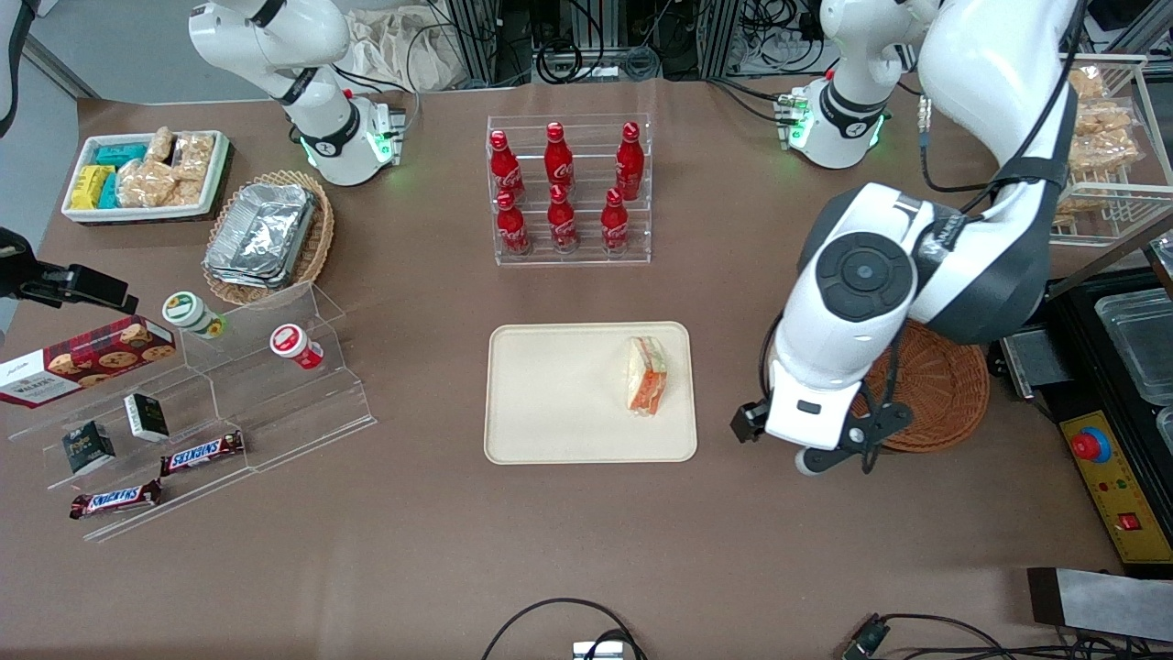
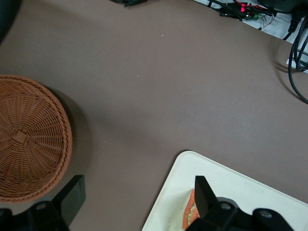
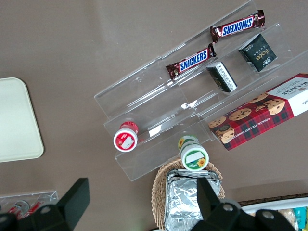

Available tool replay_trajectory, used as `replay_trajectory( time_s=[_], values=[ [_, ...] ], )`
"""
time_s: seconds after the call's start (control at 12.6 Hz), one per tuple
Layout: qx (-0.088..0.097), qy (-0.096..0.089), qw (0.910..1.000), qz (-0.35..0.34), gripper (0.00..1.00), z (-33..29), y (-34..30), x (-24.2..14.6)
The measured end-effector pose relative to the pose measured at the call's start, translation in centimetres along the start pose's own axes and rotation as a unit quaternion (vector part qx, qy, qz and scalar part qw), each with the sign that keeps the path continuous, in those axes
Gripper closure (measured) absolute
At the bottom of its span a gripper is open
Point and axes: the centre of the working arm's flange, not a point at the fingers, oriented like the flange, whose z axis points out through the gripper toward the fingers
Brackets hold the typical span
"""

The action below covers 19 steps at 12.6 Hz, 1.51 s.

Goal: Place sandwich from basket to tray

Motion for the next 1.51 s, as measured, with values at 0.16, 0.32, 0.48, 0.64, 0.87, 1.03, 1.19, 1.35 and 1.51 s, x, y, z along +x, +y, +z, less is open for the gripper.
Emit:
replay_trajectory(
  time_s=[0.16,0.32,0.48,0.64,0.87,1.03,1.19,1.35,1.51],
  values=[
    [0.006,-0.017,0.9996,0.022,0.00,-1.1,-1.8,0.6],
    [0.002,-0.033,0.9986,0.042,0.00,-2.8,-5.1,2.4],
    [0.003,-0.034,0.9973,0.064,0.00,-4.4,-9.0,4.0],
    [0.010,-0.029,0.9958,0.086,0.00,-5.8,-12.0,4.5],
    [0.021,-0.028,0.9920,0.121,0.00,-7.8,-15.2,3.2],
    [0.016,-0.034,0.9881,0.149,0.00,-9.3,-18.3,2.7],
    [0.011,-0.042,0.9845,0.170,0.00,-11.3,-21.3,1.7],
    [0.002,-0.049,0.9831,0.177,0.00,-12.7,-23.1,0.4],
    [-0.004,-0.054,0.9823,0.180,0.00,-13.1,-24.8,-0.8]
  ],
)
